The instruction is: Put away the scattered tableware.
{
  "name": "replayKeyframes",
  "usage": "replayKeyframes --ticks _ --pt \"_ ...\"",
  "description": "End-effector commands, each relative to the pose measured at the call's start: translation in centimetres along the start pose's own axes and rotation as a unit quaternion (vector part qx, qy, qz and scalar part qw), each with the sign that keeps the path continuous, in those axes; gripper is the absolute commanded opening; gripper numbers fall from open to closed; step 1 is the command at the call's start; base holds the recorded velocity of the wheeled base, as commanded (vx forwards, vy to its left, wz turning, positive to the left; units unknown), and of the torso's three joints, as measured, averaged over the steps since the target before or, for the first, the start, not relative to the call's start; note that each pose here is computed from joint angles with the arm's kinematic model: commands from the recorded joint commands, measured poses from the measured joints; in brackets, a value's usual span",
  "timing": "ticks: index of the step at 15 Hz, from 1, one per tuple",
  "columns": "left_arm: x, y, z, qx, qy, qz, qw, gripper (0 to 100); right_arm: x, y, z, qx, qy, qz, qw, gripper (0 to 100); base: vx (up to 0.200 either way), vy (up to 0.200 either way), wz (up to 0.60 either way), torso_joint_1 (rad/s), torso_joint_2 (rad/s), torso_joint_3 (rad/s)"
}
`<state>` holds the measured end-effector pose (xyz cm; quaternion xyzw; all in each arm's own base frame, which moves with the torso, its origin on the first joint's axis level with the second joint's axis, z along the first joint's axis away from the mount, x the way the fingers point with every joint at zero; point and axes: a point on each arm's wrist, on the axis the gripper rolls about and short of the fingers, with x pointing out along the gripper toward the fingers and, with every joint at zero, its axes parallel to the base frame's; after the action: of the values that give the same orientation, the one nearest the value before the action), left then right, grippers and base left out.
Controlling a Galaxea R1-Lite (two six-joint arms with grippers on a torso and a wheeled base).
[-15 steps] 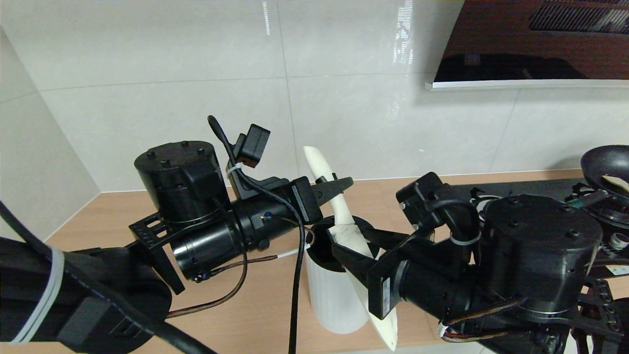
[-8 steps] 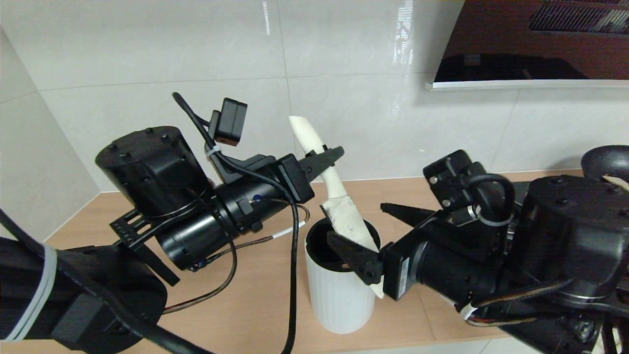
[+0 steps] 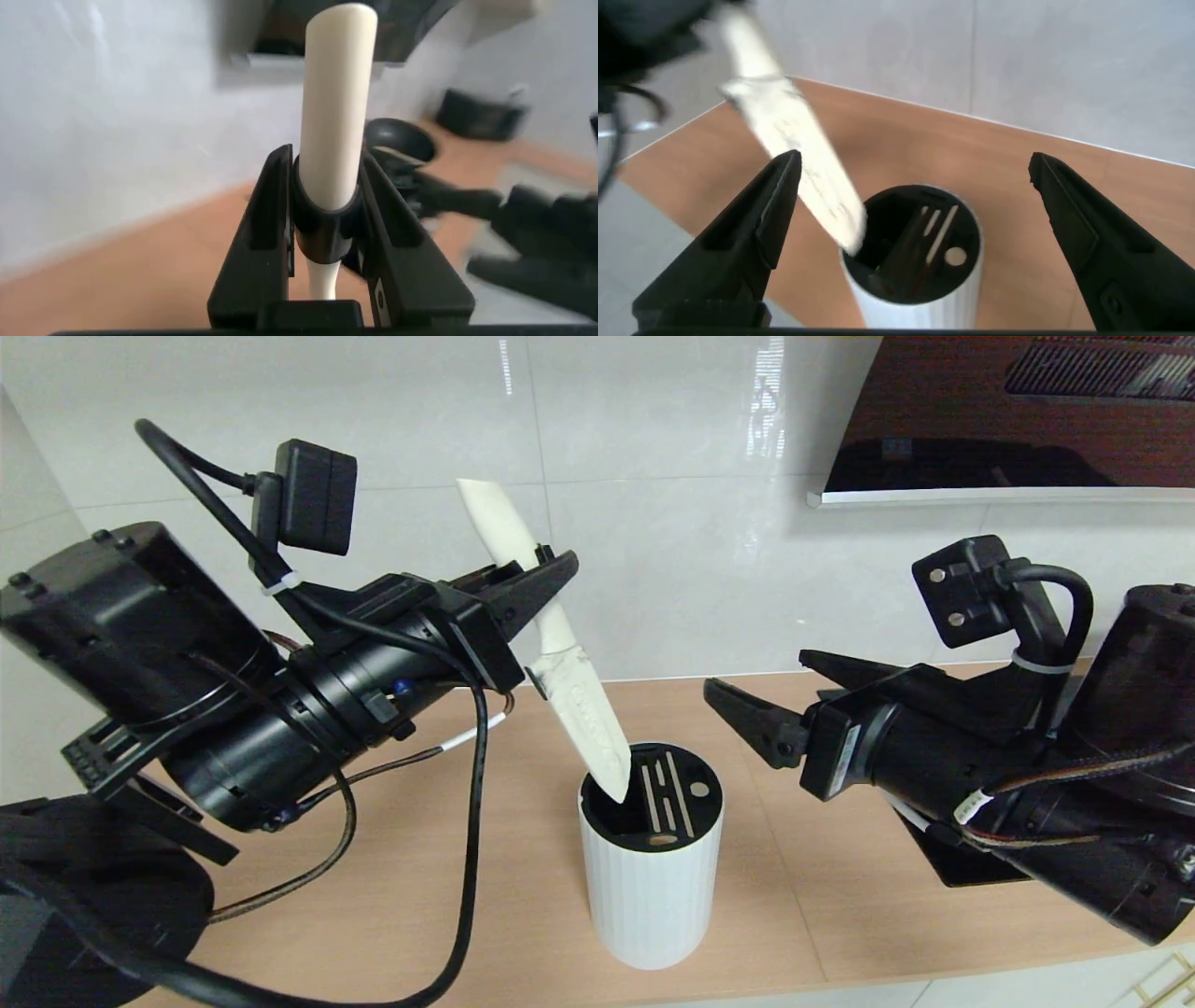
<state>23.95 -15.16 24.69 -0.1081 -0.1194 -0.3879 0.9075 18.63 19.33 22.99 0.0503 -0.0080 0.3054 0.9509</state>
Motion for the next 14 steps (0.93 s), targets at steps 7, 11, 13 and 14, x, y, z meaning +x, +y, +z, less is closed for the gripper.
replayKeyframes --ticks 7,11,13,14 --pt "0.0 -0.4 -3.8 0.039 0.051 -0.014 0.9978 0 0.3 -0.2 -0.5 -0.002 0.009 -0.005 1.000 100 0.000 0.000 0.00 0.000 0.00 0.000" --pt "0.6 -0.1 -5.2 0.048 0.050 -0.013 0.9975 0 0.3 -0.2 -0.6 -0.002 0.010 -0.005 1.000 100 0.000 0.000 0.00 0.000 0.00 0.000" --pt "0.7 -0.1 -5.5 0.050 0.048 -0.014 0.9975 0 0.3 -0.2 -0.5 -0.002 0.009 -0.005 1.000 100 0.000 0.000 0.00 0.000 0.00 0.000" --pt "0.8 -0.1 -5.5 0.050 0.046 -0.015 0.9976 0 0.3 -0.2 -0.6 -0.002 0.010 -0.005 1.000 100 0.000 0.000 0.00 0.000 0.00 0.000"
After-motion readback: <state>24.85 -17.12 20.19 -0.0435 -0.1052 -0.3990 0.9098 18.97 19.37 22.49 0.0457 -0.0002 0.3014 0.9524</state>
